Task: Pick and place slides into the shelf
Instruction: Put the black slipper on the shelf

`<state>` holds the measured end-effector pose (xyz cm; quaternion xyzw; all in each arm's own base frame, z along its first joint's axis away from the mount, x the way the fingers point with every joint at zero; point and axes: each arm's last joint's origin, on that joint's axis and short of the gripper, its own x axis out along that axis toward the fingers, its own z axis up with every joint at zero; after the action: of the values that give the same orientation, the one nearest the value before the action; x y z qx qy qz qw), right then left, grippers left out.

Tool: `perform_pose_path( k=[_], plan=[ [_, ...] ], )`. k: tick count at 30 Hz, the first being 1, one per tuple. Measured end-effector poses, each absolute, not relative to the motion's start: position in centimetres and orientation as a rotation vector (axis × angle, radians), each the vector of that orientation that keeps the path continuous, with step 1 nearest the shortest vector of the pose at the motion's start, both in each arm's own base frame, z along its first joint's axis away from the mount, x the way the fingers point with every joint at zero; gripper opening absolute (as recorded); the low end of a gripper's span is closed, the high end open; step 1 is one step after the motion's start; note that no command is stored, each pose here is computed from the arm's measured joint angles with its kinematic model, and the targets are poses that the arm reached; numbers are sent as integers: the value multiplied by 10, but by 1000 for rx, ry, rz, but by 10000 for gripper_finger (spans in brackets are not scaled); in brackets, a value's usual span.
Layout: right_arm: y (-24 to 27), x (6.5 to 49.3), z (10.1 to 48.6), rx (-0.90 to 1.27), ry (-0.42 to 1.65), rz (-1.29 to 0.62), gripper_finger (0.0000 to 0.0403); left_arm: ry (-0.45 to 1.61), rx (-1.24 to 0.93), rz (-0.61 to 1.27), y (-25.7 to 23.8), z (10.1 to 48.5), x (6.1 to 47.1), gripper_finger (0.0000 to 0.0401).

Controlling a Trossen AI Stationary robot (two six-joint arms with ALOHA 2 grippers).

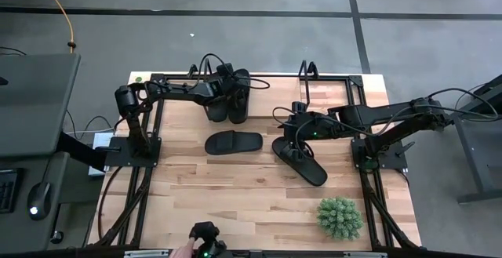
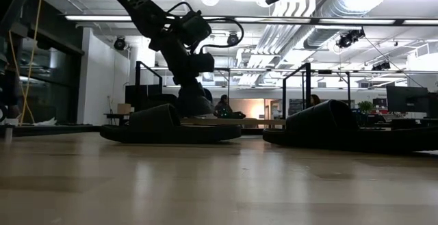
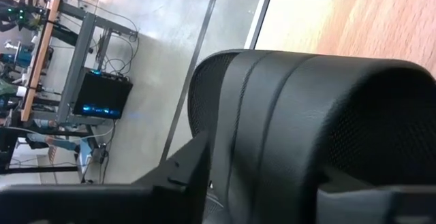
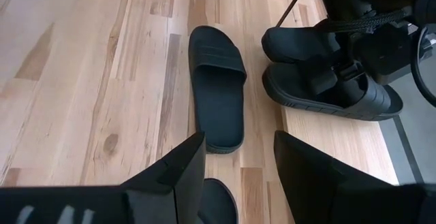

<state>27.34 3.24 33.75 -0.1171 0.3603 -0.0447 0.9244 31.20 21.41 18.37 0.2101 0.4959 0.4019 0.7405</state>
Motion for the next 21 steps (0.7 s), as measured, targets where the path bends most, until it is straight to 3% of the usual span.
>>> perform_pose_path(
  k=[7, 21],
  plan=[
    [32, 273, 338, -240, 739, -92, 165, 1085, 461, 884, 214, 184, 312, 173],
    [32, 273, 337, -240, 739, -92, 165, 1061, 440, 822, 213, 183, 314, 224]
  ],
)
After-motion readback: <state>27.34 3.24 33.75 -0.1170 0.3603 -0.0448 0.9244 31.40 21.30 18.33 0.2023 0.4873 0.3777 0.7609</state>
